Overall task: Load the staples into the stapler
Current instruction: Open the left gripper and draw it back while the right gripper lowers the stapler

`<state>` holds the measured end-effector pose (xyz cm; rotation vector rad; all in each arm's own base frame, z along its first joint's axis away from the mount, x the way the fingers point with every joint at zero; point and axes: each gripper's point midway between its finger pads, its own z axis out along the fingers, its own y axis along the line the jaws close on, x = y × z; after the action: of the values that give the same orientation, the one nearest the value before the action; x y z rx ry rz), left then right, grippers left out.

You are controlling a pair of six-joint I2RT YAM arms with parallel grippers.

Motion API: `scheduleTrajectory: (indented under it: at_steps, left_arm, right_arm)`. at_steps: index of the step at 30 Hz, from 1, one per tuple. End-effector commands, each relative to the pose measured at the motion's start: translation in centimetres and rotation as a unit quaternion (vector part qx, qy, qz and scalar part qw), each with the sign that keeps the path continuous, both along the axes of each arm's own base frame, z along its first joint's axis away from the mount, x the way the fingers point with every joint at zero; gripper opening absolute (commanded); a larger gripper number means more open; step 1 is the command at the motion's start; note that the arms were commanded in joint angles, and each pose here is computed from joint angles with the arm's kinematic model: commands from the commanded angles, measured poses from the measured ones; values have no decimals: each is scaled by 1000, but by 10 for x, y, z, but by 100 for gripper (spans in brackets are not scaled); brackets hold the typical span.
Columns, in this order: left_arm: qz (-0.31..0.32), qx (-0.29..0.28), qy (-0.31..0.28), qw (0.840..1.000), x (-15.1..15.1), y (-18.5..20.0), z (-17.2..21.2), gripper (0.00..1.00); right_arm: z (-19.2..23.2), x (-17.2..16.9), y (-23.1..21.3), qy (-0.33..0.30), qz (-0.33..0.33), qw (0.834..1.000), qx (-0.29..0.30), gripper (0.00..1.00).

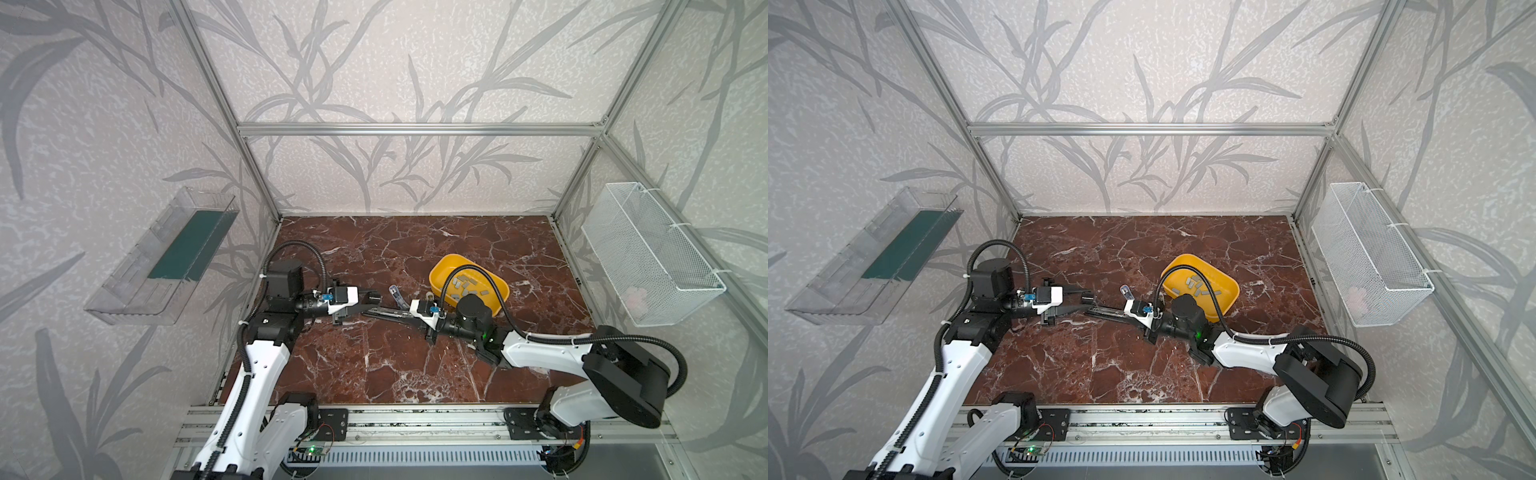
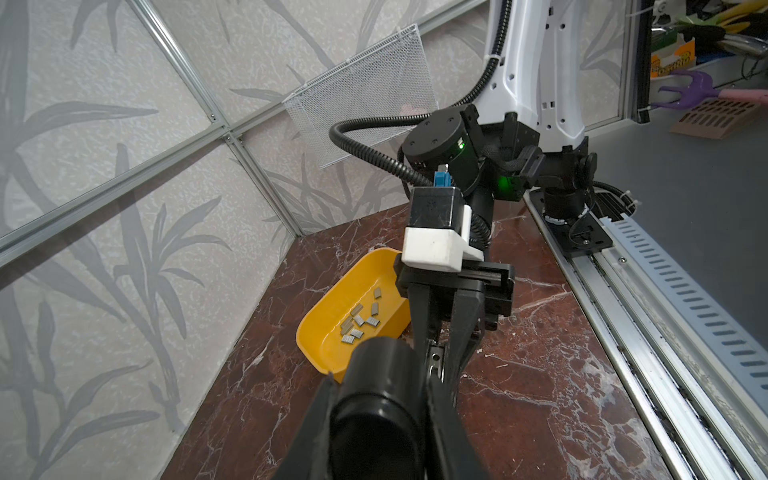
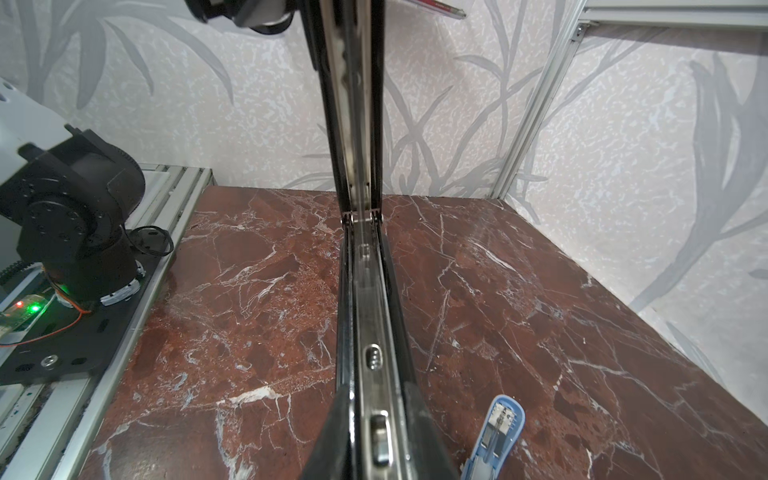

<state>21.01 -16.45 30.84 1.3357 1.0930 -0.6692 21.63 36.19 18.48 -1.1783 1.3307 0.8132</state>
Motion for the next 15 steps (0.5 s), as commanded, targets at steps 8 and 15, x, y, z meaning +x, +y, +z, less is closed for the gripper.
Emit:
scheduleTrajectory:
  at_steps: [8,15]
  left_arm:
    - [105,14,-113,988,52,50,29,0]
    - [155,19,-89,984,75,77,16,0]
  right_arm:
    - [-2,-25,-13,35,41,998,23,0]
    - [3,-24,-21,21,27,999,38,0]
